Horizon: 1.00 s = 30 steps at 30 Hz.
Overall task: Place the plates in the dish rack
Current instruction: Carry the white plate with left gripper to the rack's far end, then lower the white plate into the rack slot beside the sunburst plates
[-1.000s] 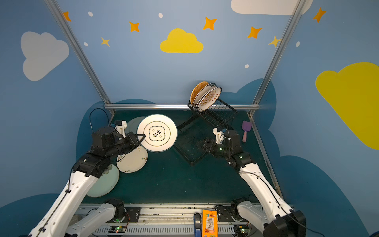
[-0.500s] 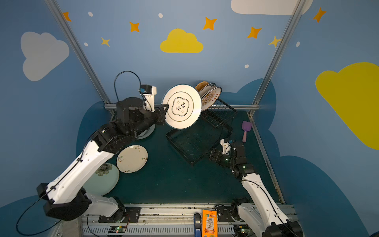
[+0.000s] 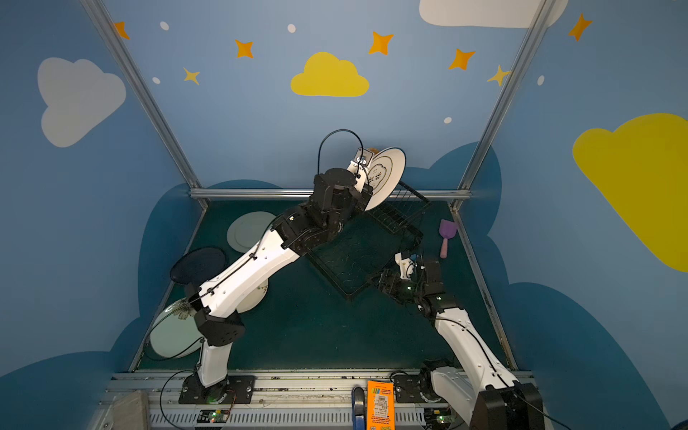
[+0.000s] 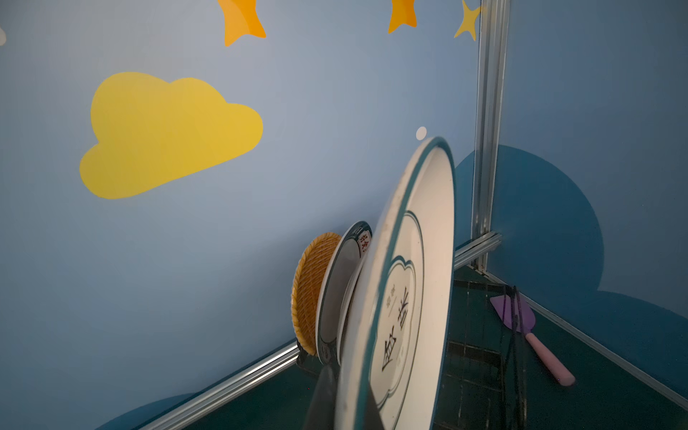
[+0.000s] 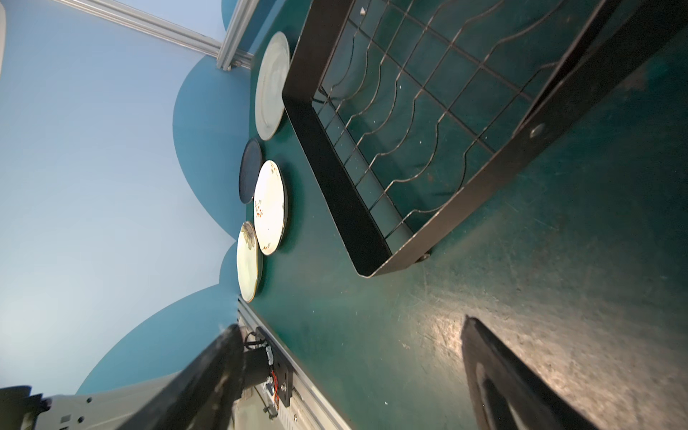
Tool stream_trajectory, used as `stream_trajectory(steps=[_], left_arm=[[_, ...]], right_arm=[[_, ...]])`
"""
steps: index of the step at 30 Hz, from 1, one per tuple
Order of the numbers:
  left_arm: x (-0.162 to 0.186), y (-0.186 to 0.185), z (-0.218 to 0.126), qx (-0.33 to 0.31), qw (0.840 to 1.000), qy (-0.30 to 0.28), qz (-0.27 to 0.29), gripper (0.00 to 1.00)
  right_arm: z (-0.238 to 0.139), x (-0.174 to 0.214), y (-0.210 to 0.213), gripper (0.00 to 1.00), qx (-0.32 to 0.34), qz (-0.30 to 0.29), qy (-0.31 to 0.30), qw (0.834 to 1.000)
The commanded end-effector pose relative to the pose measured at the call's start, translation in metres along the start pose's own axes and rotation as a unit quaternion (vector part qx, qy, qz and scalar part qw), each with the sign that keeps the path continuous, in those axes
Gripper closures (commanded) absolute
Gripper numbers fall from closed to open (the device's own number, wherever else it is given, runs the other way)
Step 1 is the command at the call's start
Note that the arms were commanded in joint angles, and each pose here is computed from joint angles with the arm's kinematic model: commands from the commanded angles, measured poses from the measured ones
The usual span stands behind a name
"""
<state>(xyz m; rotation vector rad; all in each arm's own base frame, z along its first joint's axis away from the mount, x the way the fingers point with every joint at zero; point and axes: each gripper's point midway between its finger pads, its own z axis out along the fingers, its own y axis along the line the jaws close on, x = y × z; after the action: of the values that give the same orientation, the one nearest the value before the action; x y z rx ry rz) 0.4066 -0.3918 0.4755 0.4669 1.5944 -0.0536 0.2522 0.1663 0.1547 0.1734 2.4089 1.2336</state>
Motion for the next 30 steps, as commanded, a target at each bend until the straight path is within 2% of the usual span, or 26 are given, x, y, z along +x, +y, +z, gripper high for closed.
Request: stream_trajectory(steps=[1,6,14,30], left_arm=[[-0.044,0.02,-0.005,-0.054,0.996,-0.072,0.014,0.96],[-0.042,0.003,0.017,-0.086,0.989,-0.096,0.068,0.96],[-0.024,-0.018,0.046,-0.104,0.982,-0.108,0.113,0.96],[0.014,-0.012,0.085,-0.109,0.983,-0.075,0.125,0.96]], right_arm=[[-0.002,-0.001,0.011,0.11,-0.012,-0.003,0.019,1.0],[0.0,0.001,0.013,0.11,-0.019,0.006,0.038,0.999],[0.004,0.004,0.01,0.11,-0.023,0.013,0.051,0.998],[0.011,0.008,0.002,0.11,-0.024,0.031,0.073,0.997]])
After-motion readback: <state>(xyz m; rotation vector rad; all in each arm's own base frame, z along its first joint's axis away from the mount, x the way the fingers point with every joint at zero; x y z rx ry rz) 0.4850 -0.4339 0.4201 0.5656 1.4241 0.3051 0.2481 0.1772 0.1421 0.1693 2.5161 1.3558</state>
